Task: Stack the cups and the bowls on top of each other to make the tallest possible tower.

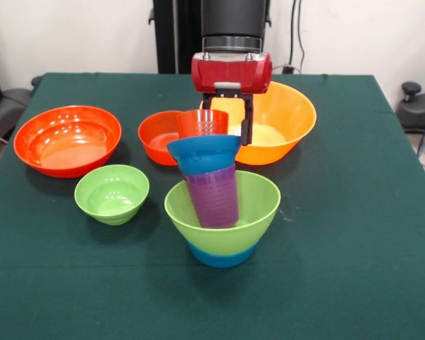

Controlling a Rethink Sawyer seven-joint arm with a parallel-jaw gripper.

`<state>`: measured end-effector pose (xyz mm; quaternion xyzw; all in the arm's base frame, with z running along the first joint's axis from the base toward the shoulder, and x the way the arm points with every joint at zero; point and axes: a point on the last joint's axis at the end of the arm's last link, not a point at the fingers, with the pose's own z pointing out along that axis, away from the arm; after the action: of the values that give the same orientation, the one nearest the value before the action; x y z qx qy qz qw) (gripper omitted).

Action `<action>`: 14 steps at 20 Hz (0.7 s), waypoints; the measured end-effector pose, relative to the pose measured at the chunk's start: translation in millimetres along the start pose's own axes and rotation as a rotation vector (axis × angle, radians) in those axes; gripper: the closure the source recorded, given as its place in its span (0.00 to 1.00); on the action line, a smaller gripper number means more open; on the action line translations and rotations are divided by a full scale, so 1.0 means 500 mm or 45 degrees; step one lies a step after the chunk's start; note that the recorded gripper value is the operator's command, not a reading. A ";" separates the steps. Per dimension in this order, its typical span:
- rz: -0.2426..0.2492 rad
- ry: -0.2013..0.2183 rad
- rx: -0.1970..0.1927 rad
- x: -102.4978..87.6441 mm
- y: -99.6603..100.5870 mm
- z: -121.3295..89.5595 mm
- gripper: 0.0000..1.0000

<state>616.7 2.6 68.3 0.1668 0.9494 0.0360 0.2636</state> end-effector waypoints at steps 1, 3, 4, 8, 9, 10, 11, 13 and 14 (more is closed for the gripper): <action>0.001 -0.010 -0.001 -0.009 0.000 0.001 0.00; 0.003 -0.025 -0.005 -0.023 0.001 0.004 0.00; 0.006 -0.034 -0.008 -0.031 0.001 0.006 0.00; 0.019 -0.068 -0.026 -0.064 0.004 0.012 0.00; 0.027 -0.084 -0.040 -0.081 0.008 0.015 0.00; 0.030 -0.088 -0.045 -0.086 0.009 0.015 0.00; 0.034 -0.091 -0.049 -0.090 0.011 0.016 0.00; 0.051 -0.091 -0.068 -0.111 0.017 0.021 0.00; 0.055 -0.088 -0.070 -0.116 0.018 0.022 0.00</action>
<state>671.8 -8.5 88.4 0.1811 0.9345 0.0621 0.3001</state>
